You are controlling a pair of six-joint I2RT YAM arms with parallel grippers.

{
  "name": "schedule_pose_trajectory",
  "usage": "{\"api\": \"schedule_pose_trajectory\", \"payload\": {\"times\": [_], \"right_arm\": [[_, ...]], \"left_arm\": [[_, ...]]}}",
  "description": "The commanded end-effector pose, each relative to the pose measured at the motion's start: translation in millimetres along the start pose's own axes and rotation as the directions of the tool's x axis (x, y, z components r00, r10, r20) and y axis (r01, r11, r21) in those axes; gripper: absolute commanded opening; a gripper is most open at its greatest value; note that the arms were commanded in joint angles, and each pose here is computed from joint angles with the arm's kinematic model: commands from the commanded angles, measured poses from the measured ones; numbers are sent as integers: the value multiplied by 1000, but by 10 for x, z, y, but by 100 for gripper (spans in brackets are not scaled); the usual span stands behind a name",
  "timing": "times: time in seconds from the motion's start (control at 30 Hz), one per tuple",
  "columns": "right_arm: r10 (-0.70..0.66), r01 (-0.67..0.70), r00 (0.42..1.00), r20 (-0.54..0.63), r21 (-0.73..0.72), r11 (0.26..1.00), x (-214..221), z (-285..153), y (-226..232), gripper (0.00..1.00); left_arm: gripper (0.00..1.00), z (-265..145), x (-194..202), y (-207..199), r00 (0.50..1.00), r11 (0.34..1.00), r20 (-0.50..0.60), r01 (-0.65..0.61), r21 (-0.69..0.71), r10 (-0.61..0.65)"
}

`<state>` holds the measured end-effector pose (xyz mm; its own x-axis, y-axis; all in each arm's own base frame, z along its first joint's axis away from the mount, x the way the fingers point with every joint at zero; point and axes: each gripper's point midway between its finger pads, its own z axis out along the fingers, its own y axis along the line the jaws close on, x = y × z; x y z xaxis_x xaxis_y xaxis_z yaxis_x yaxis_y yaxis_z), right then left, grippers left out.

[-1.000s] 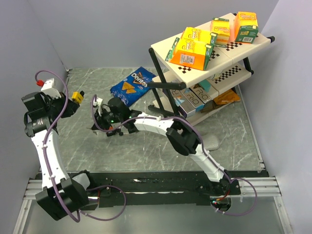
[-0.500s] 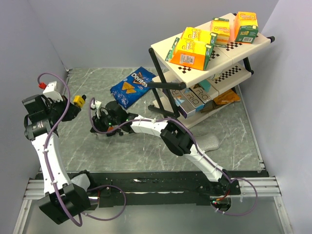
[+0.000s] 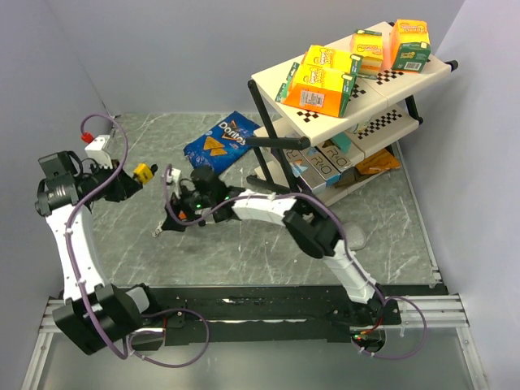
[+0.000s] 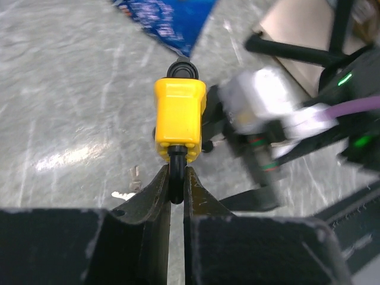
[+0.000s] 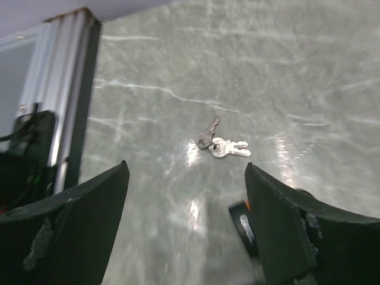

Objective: Lock with the key
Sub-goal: Place the key at the center of the board, then adjust the lock.

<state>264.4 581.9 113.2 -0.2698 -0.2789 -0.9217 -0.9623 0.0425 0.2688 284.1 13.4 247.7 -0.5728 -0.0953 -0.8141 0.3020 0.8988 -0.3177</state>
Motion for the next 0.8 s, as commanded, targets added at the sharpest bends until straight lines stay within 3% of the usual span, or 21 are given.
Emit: {"api": "schedule_pose_trajectory", "payload": {"times": [0.0,0.13,0.2,0.23,0.27,0.33,0.4,0.43,0.47,0.53,0.77], "right_arm": [[-239,247,954,183,-23,969,-1068,-744,316,89],[-308,318,934,178,-30,947,-1129,-1209,453,89],[-372,383,913,168,-35,923,-1147,-1447,584,89],[-397,406,904,160,-30,913,-1142,-1542,591,89],[-454,464,878,153,-32,885,-1130,-1606,632,89],[-493,500,862,121,-44,865,-1056,-1803,755,89],[-583,588,807,93,-41,808,-1050,-1968,809,90],[-577,578,816,41,-59,814,-920,-2031,822,90],[-622,623,782,30,-42,781,-953,-2121,824,90],[-636,635,772,-10,-47,771,-842,-2237,826,90],[-772,774,631,-78,10,633,-715,-2692,847,92]], "left_arm": [[1,-51,-169,-260,986,968,44,-167,187,162],[1,-44,-175,-416,979,925,68,-204,321,192],[1,-55,-144,-487,952,878,102,-307,366,290],[1,-94,-52,-624,962,864,66,-267,428,265],[1,-99,-43,-679,937,819,110,-344,458,332],[1,-60,-7,-751,940,806,102,-331,491,325],[1,-65,-1,-836,925,776,145,-375,508,352],[1,-41,62,-919,918,752,147,-386,534,367],[1,-21,100,-951,907,734,146,-408,543,396],[1,10,200,-1113,897,692,136,-414,592,421],[1,-62,481,-1669,875,547,146,-411,730,462]]}}
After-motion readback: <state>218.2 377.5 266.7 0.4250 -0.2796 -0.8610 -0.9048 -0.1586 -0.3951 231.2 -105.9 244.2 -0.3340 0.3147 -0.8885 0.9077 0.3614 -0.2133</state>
